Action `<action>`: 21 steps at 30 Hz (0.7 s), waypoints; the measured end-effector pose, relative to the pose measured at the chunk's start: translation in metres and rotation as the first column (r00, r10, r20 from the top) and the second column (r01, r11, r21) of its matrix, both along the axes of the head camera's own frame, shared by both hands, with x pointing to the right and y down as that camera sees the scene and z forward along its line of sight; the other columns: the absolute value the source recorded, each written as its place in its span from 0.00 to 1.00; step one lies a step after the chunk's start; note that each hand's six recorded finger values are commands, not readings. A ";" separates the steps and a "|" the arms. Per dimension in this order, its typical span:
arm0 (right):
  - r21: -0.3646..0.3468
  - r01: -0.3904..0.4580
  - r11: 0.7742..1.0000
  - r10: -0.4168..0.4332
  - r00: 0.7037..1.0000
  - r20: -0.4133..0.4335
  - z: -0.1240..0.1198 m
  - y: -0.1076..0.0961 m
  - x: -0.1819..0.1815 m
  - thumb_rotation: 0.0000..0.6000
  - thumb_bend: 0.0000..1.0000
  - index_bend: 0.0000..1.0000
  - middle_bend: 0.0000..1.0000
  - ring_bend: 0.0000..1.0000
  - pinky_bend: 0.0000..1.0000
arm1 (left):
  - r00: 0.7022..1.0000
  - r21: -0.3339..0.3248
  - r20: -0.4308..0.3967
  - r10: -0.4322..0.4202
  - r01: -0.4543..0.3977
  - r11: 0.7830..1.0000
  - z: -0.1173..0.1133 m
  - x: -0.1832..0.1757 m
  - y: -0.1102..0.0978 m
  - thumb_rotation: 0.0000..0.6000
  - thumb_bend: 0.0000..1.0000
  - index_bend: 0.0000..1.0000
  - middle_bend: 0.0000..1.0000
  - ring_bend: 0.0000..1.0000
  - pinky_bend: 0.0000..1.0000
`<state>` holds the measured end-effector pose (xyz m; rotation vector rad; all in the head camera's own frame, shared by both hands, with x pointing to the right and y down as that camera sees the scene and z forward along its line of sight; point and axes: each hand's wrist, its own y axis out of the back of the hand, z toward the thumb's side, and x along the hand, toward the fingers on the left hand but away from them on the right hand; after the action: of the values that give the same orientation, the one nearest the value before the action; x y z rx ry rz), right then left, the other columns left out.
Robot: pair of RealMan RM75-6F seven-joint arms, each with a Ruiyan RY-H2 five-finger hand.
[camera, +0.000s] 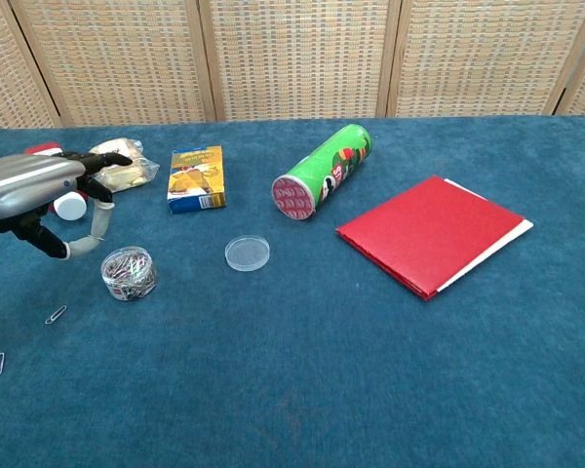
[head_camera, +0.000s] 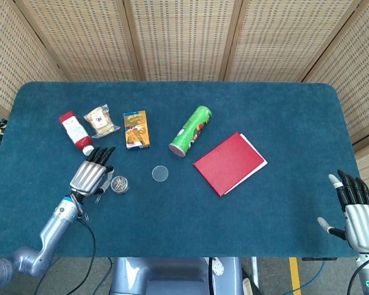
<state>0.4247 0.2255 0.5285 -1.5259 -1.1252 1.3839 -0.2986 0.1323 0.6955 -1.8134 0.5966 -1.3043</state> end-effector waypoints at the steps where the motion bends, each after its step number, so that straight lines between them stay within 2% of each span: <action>1: 0.000 -0.001 1.000 0.001 1.000 0.000 0.000 0.000 0.000 1.00 0.00 0.06 0.00 0.00 0.00 | 1.000 -0.005 -0.004 -0.004 0.004 1.000 0.003 0.001 0.001 1.00 0.47 0.65 0.00 0.00 0.00; 7: 0.001 -0.007 1.000 0.007 1.000 0.000 0.000 -0.001 0.002 1.00 0.00 0.06 0.00 0.00 0.00 | 1.000 -0.029 -0.021 -0.011 0.011 1.000 0.016 0.002 0.004 1.00 0.47 0.64 0.00 0.00 0.00; 8: 0.001 -0.007 1.000 0.007 1.000 0.001 0.000 -0.001 0.002 1.00 0.00 0.06 0.00 0.00 0.00 | 1.000 -0.032 -0.024 -0.010 0.009 0.999 0.016 0.002 0.005 1.00 0.46 0.60 0.00 0.00 0.00; 10: 0.000 -0.004 1.000 0.004 1.000 0.001 0.000 -0.001 0.001 1.00 0.00 0.06 0.00 0.00 0.00 | 0.999 -0.040 -0.036 -0.010 0.008 0.999 0.017 0.003 0.006 1.00 0.38 0.47 0.00 0.00 0.00; 12: 0.000 -0.004 1.000 0.004 1.000 0.001 0.000 -0.001 0.001 1.00 0.00 0.06 0.00 0.00 0.00 | 0.999 -0.047 -0.049 -0.011 0.009 0.999 0.016 0.005 0.007 1.00 0.23 0.28 0.00 0.00 0.00; 15: 0.002 -0.004 1.000 0.004 1.000 0.001 0.000 -0.001 0.001 1.00 0.00 0.06 0.00 0.00 0.00 | 0.998 -0.047 -0.064 -0.011 0.008 0.999 0.015 0.007 0.006 1.00 0.10 0.07 0.00 0.00 0.00; 17: 0.003 -0.005 1.000 0.005 1.000 0.002 -0.001 -0.001 0.001 1.00 0.00 0.06 0.00 0.00 0.00 | 0.997 -0.046 -0.072 -0.015 0.012 0.999 0.013 0.008 0.005 1.00 0.04 0.01 0.00 0.00 0.00; 21: 0.005 -0.006 1.000 0.006 1.000 0.005 -0.002 -0.001 0.001 1.00 0.00 0.06 0.00 0.00 0.00 | 0.995 -0.027 -0.094 -0.027 0.025 0.999 0.002 0.006 0.000 1.00 0.02 0.00 0.00 0.00 0.00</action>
<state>0.4260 0.2248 0.5268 -1.5246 -1.1362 1.3805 -0.2927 0.1323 0.6977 -1.9024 0.6590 -1.2545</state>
